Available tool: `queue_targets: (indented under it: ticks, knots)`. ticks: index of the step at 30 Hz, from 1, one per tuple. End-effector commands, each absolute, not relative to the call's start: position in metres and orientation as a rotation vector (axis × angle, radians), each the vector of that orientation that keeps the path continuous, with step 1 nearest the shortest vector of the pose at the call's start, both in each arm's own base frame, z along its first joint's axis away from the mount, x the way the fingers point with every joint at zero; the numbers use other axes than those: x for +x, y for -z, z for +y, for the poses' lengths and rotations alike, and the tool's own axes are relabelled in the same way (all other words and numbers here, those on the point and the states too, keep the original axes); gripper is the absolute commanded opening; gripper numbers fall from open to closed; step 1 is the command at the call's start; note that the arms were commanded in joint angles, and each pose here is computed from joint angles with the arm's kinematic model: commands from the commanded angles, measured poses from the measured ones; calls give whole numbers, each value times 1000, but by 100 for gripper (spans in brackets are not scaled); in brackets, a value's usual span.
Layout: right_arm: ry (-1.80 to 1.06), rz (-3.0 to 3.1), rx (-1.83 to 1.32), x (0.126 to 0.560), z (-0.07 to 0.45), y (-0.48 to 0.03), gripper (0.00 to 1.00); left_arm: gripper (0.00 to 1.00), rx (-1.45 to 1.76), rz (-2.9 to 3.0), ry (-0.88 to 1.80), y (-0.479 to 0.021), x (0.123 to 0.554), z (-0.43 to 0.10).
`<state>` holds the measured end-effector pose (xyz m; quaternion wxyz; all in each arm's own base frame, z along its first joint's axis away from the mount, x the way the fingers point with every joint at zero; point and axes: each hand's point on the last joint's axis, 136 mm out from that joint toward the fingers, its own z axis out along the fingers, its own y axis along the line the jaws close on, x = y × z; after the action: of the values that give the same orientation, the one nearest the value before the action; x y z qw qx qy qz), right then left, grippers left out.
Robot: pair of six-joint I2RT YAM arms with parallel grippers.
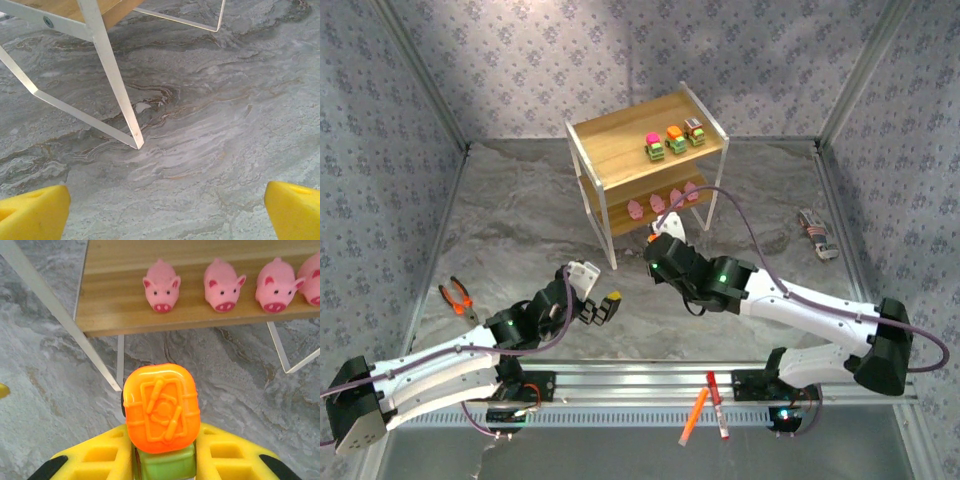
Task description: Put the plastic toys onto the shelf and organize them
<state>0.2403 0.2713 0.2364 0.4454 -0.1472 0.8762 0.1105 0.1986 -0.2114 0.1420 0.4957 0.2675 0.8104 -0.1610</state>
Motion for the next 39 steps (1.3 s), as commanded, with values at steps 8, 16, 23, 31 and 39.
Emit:
queue_targets:
  ticks: [8, 16, 23, 31, 39]
  knots:
    - [-244, 2109, -388, 240, 265, -272, 27, 100, 664, 1900, 533, -159, 189, -224]
    - [-279, 2044, -395, 244, 271, -313, 27, 99, 670, 1855, 602, -168, 182, -225]
    - [-284, 2019, -413, 246, 277, -328, 27, 100, 640, 1810, 632, -177, 179, -220]
    - [-300, 2012, -430, 246, 284, -334, 27, 100, 561, 1769, 632, -186, 181, -208]
    - [-315, 2002, -449, 248, 293, -340, 27, 100, 483, 1736, 610, -193, 184, -194]
